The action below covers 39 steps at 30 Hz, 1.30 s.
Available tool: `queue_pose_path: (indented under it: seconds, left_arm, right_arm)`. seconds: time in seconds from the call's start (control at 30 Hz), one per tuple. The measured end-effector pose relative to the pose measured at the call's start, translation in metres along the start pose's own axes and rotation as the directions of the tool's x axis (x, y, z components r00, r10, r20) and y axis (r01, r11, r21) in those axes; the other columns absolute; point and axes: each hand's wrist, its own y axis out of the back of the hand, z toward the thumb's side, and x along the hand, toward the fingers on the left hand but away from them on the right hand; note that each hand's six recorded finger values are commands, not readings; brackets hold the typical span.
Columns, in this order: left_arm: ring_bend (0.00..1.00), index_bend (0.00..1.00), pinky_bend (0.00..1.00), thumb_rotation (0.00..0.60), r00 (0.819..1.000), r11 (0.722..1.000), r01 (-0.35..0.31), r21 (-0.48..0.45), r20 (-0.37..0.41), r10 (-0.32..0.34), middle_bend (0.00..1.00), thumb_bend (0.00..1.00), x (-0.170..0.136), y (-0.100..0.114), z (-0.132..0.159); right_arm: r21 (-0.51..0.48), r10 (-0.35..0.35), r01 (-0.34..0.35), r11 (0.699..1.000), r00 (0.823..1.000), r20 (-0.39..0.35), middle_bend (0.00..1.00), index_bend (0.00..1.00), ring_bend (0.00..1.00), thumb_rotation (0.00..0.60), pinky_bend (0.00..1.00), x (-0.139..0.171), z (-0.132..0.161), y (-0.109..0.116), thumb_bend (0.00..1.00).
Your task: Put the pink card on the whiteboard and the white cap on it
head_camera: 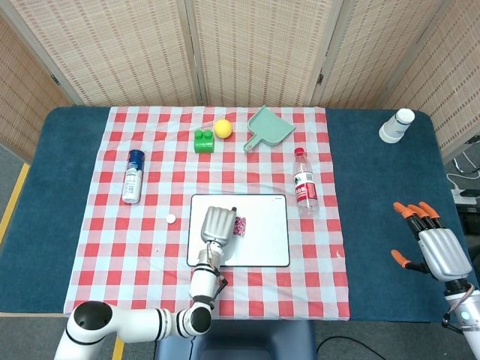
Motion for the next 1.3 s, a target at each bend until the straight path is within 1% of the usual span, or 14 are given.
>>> queue_pose_path:
  seconds: [0.2,0.43,0.5,0.67,0.73,0.83,0.93,1.03,1.3]
  left_arm:
    - [1.0,0.3,1.0,0.6,1.0,1.0,-0.005,0.01,-0.003,0.005,1.0,0.22,-0.003,0.009,-0.008]
    - [1.0,0.31,1.0,0.6,1.0,1.0,-0.005,0.03,-0.026,0.005,1.0,0.2,-0.005,0.013,-0.025]
    - [1.0,0.32,1.0,0.6,0.999,0.999,-0.006,0.054,-0.053,0.009,1.0,0.21,-0.003,0.013,-0.039]
    - [1.0,0.36,1.0,0.6,0.99,0.992,0.016,0.125,-0.143,0.002,1.0,0.25,0.002,0.012,-0.099]
    - [1.0,0.36,1.0,0.6,0.985,0.988,0.038,0.147,-0.17,-0.013,1.0,0.25,0.002,0.009,-0.119]
    - [1.0,0.36,1.0,0.6,0.981,0.985,0.079,0.153,-0.186,-0.05,1.0,0.25,-0.001,0.002,-0.137]
    - [1.0,0.36,1.0,0.6,0.981,0.984,0.1,0.148,-0.181,-0.072,1.0,0.25,-0.006,-0.003,-0.143]
    - [1.0,0.36,1.0,0.6,0.982,0.987,0.103,0.122,-0.17,-0.082,1.0,0.25,-0.009,-0.005,-0.143]
    - [1.0,0.37,1.0,0.6,0.983,0.988,0.108,0.115,-0.161,-0.089,1.0,0.25,-0.01,-0.009,-0.142]
  right_arm:
    - [0.006,0.003,-0.003,1.0,1.0,-0.004,0.14,0.02,0.0,0.6,0.07,0.0,0.002,-0.002,0.21]
    - [0.009,0.004,-0.004,1.0,1.0,-0.005,0.14,0.02,0.0,0.6,0.07,0.0,0.003,-0.003,0.21]
    - [0.011,0.005,-0.005,1.0,1.0,-0.004,0.14,0.02,0.0,0.6,0.07,0.0,0.003,-0.004,0.21]
    - [0.019,0.014,-0.013,1.0,1.0,-0.005,0.14,0.02,0.0,0.6,0.07,-0.001,0.004,-0.006,0.21]
    - [0.019,0.012,-0.012,1.0,1.0,-0.002,0.14,0.02,0.0,0.6,0.07,-0.001,0.003,-0.006,0.21]
    - [0.019,0.01,-0.01,1.0,1.0,0.001,0.14,0.02,0.0,0.6,0.07,-0.002,0.003,-0.006,0.21]
    - [0.021,0.013,-0.014,1.0,1.0,0.003,0.14,0.02,0.01,0.6,0.07,-0.003,0.003,-0.007,0.21]
    - [0.025,0.017,-0.017,1.0,1.0,0.002,0.14,0.02,0.01,0.6,0.07,-0.003,0.003,-0.009,0.21]
    - [0.026,0.018,-0.018,1.0,1.0,0.001,0.14,0.02,0.01,0.6,0.07,-0.003,0.004,-0.01,0.21]
